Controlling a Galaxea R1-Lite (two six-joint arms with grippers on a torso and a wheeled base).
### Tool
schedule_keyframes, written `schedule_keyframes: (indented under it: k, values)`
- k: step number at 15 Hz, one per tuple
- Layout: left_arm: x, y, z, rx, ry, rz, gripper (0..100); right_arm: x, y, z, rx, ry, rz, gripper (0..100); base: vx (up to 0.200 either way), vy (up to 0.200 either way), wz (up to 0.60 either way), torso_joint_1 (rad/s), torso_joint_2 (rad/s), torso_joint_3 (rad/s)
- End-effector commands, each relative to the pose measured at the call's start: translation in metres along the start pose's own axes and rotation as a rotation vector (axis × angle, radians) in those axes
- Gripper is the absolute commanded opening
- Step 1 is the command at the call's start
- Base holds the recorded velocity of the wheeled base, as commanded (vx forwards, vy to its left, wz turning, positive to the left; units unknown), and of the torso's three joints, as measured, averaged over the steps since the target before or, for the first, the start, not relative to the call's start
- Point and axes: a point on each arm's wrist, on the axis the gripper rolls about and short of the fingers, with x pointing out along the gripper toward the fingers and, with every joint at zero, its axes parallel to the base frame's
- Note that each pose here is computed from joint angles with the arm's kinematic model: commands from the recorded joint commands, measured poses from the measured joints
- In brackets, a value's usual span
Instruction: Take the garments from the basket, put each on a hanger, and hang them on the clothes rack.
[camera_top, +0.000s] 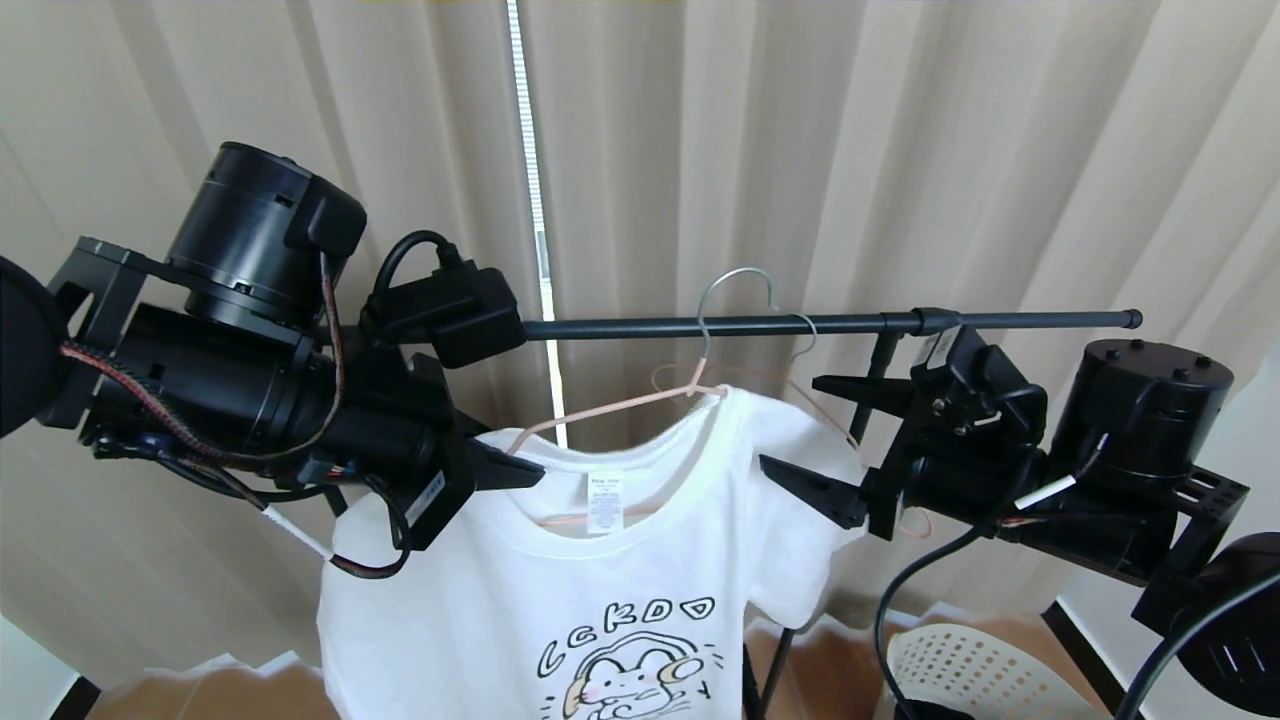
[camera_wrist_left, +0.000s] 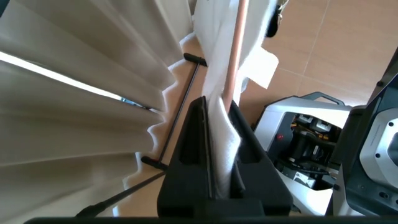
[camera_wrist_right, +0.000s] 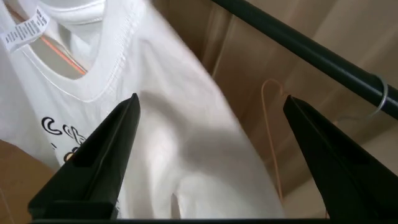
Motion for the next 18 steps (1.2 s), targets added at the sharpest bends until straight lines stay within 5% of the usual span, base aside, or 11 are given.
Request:
schedule_keyframes:
  k: [1,11,18]
  values:
    - [-0.004,0.0,0.0,0.001,-0.007,0.008,0,-0.007,-0.003,0.001,-0.01,-0.001,0.001,100,0.0,0.0,0.0,0.0,0.0,0.0]
    - [-0.016,-0.003,-0.008,-0.01,-0.019,0.039,0,-0.012,-0.008,-0.002,-0.019,0.006,0.03,100,0.0,0.0,0.0,0.0,0.0,0.0]
    - [-0.03,-0.013,-0.028,0.027,-0.136,0.145,0,-0.009,-0.018,-0.015,0.004,0.035,0.043,100,0.0,0.0,0.0,0.0,0.0,0.0]
